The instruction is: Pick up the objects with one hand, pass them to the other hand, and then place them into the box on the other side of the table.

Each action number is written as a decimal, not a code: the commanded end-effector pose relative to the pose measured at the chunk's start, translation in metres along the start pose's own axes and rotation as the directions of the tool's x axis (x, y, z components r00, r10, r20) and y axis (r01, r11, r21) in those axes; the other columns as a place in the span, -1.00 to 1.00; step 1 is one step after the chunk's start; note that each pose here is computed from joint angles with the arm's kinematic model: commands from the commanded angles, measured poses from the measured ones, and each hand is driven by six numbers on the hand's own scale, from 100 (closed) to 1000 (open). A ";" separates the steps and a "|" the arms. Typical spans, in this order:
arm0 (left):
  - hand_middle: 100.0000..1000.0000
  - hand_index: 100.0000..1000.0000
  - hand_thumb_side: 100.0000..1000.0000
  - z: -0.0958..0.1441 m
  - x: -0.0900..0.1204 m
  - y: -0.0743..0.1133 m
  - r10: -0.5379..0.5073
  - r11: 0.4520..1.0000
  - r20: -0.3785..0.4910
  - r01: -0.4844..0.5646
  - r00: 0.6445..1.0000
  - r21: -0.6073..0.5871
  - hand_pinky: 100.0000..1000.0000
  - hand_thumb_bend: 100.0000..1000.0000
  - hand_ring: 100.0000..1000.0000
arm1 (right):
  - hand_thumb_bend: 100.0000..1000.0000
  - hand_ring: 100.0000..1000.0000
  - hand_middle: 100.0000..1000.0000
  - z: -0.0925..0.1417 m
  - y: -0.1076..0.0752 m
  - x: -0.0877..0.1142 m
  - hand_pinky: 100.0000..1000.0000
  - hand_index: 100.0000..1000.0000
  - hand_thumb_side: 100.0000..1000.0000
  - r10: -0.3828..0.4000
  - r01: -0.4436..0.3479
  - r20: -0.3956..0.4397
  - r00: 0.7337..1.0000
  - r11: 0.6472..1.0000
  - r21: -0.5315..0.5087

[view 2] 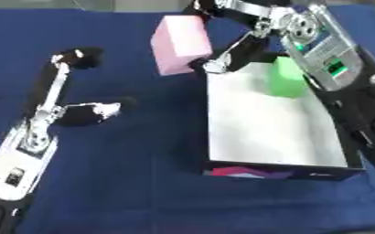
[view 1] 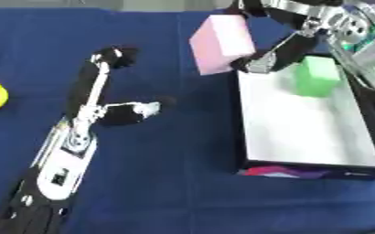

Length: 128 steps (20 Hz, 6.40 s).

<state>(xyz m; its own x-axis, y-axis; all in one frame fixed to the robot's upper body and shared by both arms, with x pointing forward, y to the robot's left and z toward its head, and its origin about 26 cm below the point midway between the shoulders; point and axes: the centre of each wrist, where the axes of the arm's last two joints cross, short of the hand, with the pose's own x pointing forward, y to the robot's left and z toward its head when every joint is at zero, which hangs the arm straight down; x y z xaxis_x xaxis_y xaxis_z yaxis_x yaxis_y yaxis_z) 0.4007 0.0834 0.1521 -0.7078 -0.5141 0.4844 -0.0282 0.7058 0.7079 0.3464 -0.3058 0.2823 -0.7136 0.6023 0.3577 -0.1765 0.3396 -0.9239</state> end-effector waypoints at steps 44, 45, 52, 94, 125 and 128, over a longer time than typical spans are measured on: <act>0.14 0.54 -0.14 0.010 -0.011 0.008 -0.011 1.000 -0.004 0.011 1.000 0.002 0.39 0.51 0.25 | -0.29 0.93 0.66 0.086 0.014 -0.073 0.78 0.80 -0.22 0.301 -0.264 -0.297 0.906 0.952 0.157; 0.14 0.54 -0.14 0.010 -0.011 0.008 -0.011 1.000 -0.004 0.011 1.000 0.002 0.39 0.51 0.25 | -0.30 0.94 0.67 0.086 0.013 -0.072 0.79 0.80 -0.20 0.298 -0.265 -0.295 0.908 0.953 0.147; 0.14 0.54 -0.14 0.010 -0.011 0.008 -0.013 1.000 -0.004 0.013 1.000 0.002 0.39 0.51 0.25 | -0.33 0.96 0.67 0.085 0.008 -0.066 0.79 0.80 -0.28 0.255 -0.249 -0.290 0.922 0.967 0.060; 0.31 0.58 -0.18 -0.012 -0.052 0.232 -0.468 0.866 -0.402 0.318 0.787 -0.386 0.47 0.68 0.45 | -1.00 0.95 0.51 0.098 -0.046 -0.010 0.79 0.66 -0.51 -0.319 0.279 0.007 0.948 0.816 -0.506; 0.32 0.45 -0.75 0.019 -0.138 0.239 -0.701 0.680 -0.530 0.220 0.478 -0.700 0.44 0.70 0.51 | -1.00 0.94 0.49 0.103 -0.038 -0.021 0.79 0.64 -0.46 -0.329 0.260 -0.045 0.943 0.815 -0.518; 0.30 0.43 -0.78 0.019 -0.143 0.228 -0.703 0.684 -0.541 0.233 0.461 -0.691 0.41 0.64 0.49 | -1.00 0.93 0.48 0.102 -0.038 -0.021 0.79 0.64 -0.46 -0.327 0.258 -0.047 0.944 0.818 -0.514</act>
<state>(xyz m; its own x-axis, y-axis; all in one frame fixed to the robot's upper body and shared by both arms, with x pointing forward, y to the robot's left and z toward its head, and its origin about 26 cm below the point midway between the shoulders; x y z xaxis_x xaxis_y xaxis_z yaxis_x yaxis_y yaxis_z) 0.4814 0.3237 0.2195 0.0577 -0.9983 0.0116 0.3513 0.0312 0.9358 0.3009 -0.4041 0.2848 -0.5715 0.4675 0.6744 0.0016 0.8225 -0.5688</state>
